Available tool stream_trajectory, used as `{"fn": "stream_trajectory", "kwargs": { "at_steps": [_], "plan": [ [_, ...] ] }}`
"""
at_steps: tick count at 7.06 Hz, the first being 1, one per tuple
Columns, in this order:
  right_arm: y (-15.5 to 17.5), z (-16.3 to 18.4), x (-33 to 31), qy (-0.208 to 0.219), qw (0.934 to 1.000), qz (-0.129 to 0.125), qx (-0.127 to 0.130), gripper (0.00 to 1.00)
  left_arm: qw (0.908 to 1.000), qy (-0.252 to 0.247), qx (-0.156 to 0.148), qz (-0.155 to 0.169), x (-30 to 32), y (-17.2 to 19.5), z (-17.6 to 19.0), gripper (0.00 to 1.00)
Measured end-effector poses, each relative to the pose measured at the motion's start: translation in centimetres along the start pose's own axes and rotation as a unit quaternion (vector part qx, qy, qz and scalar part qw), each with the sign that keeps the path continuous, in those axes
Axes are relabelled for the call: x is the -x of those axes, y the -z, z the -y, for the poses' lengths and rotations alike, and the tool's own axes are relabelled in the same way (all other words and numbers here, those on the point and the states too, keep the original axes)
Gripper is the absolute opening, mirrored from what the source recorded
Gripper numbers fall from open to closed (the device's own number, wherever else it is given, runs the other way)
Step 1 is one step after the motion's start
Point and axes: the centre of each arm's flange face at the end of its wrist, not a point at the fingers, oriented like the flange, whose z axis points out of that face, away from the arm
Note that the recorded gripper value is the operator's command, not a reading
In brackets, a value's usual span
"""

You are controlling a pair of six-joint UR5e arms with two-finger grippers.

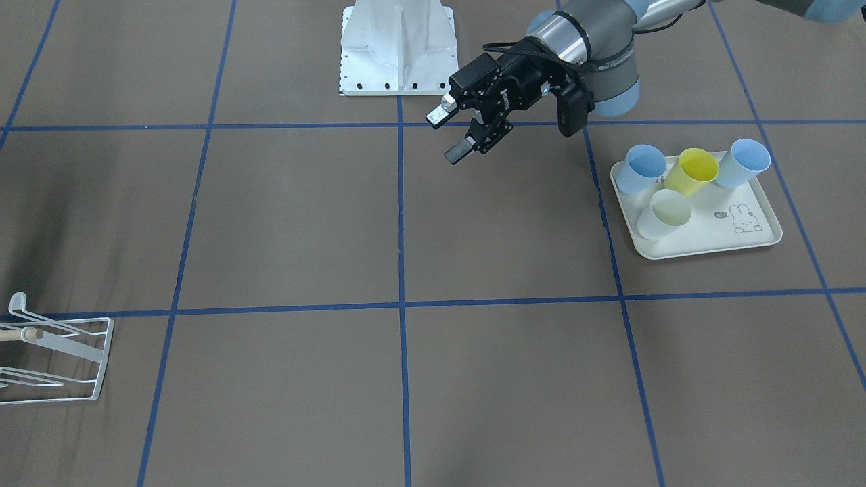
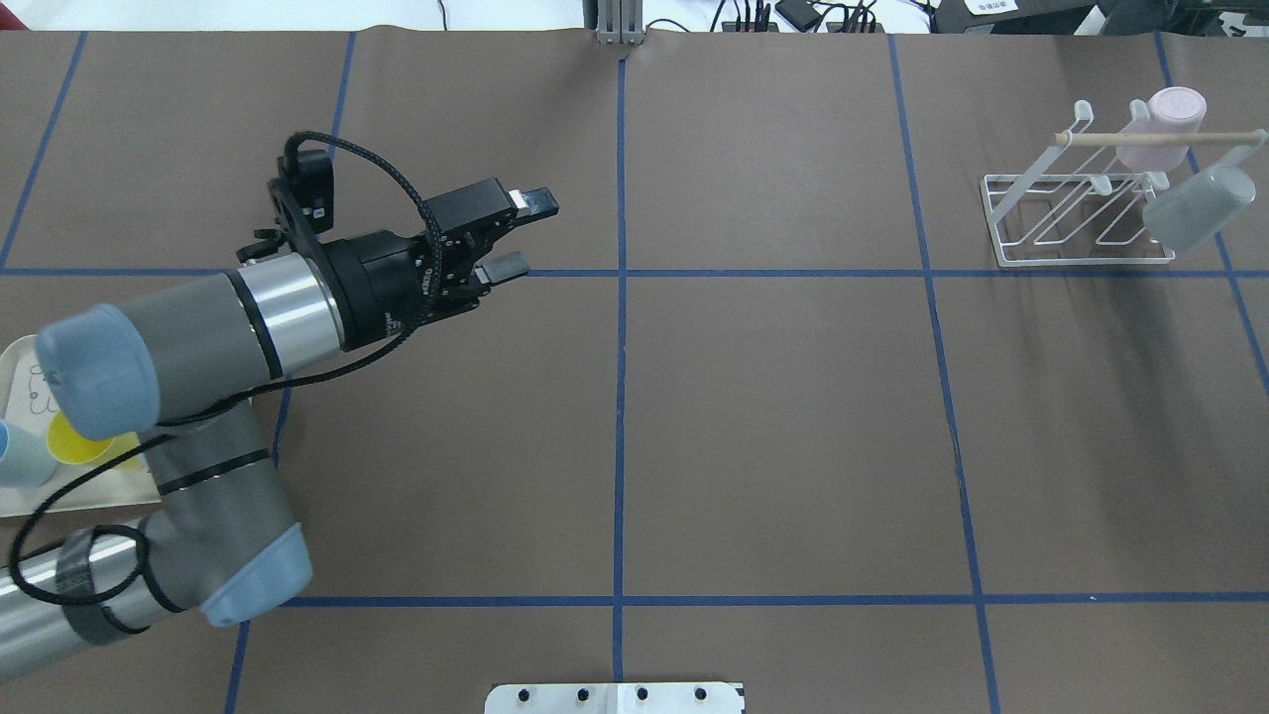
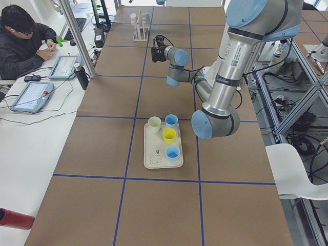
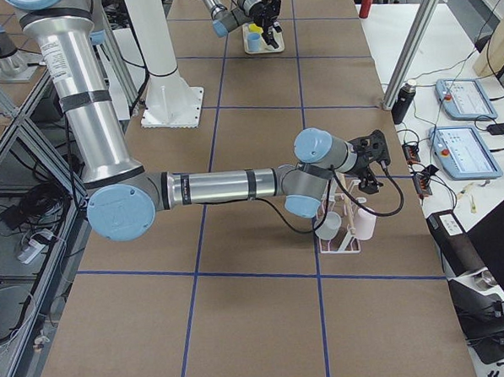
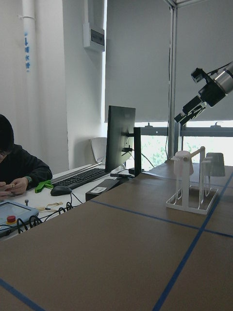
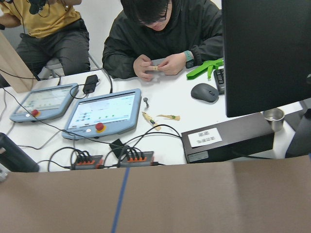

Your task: Transfer IKEA cup to right arm and place on rack

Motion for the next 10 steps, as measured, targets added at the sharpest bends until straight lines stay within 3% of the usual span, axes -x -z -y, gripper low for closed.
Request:
{"fn": "stream_trajectory", "kwargs": {
  "at_steps": [1,2,3,6,8,9,10],
  "plan": [
    [-0.2,-0.7,2.9,-0.038,0.9986,0.03,0.021,1.0,0.9968,-0.051,0.008,0.06,-0.1,2.1,1.3,1.0],
    [-0.7,-2.1,6.3,-0.073,0.9948,0.058,0.043,1.0,0.9869,-0.107,0.023,0.119,0.3,4.5,2.7,1.0],
    [-1.2,-3.7,9.3,-0.1,0.99,0.079,0.061,1.0,0.9703,-0.16,0.049,0.175,1.2,6.9,5.0,1.0],
    [-4.0,-7.6,16.5,-0.137,0.9787,0.119,0.096,1.0,0.9019,-0.28,0.144,0.296,4.4,13.0,12.9,1.0],
    [-6.2,-11.2,20.7,-0.148,0.9755,0.134,0.093,1.0,0.8441,-0.349,0.202,0.354,9.0,14.7,16.0,1.0],
    [-7.0,-13.1,22.3,-0.149,0.9752,0.138,0.088,1.0,0.8195,-0.368,0.229,0.375,11.8,14.8,17.2,1.0],
    [-7.5,-14.4,23.4,-0.148,0.9749,0.142,0.086,1.0,0.8042,-0.375,0.246,0.39,14.3,14.8,18.2,1.0]
  ]
}}
